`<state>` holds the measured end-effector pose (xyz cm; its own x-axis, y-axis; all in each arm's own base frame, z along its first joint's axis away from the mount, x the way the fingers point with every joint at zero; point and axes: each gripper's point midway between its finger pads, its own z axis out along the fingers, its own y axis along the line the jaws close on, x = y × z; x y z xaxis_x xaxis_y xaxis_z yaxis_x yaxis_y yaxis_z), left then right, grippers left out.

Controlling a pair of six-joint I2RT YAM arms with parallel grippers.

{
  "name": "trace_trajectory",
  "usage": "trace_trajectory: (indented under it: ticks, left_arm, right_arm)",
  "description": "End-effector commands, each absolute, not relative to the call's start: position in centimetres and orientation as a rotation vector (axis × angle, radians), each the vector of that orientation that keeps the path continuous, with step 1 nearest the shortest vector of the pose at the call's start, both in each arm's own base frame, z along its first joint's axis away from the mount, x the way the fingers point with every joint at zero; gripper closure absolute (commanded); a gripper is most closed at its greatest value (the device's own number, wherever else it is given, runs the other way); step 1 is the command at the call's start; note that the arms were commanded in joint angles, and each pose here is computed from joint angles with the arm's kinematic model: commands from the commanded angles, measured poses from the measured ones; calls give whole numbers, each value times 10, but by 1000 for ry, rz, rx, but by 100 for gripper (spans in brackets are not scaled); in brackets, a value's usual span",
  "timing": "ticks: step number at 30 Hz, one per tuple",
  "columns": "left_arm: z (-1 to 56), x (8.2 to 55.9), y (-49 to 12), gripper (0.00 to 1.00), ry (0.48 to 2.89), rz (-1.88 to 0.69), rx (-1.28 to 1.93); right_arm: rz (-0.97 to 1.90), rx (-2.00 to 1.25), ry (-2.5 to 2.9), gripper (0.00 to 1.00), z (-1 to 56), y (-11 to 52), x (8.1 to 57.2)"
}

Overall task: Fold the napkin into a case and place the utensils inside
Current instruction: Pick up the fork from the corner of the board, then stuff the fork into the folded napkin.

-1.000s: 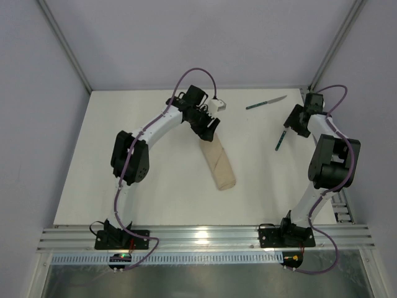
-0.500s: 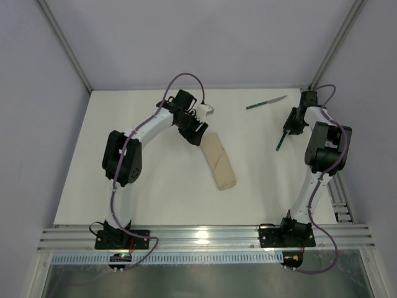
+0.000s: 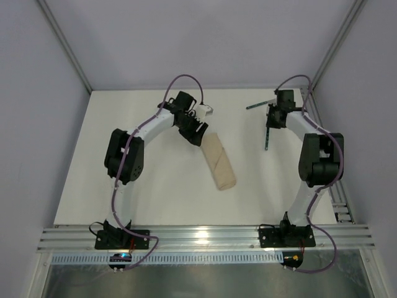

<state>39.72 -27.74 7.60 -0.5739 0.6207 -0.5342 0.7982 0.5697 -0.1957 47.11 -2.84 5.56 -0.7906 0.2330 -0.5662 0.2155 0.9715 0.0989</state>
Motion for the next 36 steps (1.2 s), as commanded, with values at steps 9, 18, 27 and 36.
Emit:
trace_trajectory:
  ticks: [9,18,27,36]
  left_arm:
    - [70,449,-287,35,2361,-631,980]
    - [57,442,-295,40,2394,-777,959]
    - [49,442,-297,49,2401,-795,955]
    - [50,444,-306,51,2417,-886,896]
  right_arm:
    - [395,-217,1887,96,204,220,474]
    - [432,-274,2005,96,151,274,442]
    - [425,-274,2072,96,123,275,436]
    - [384,-313,2149,97,102,269,424]
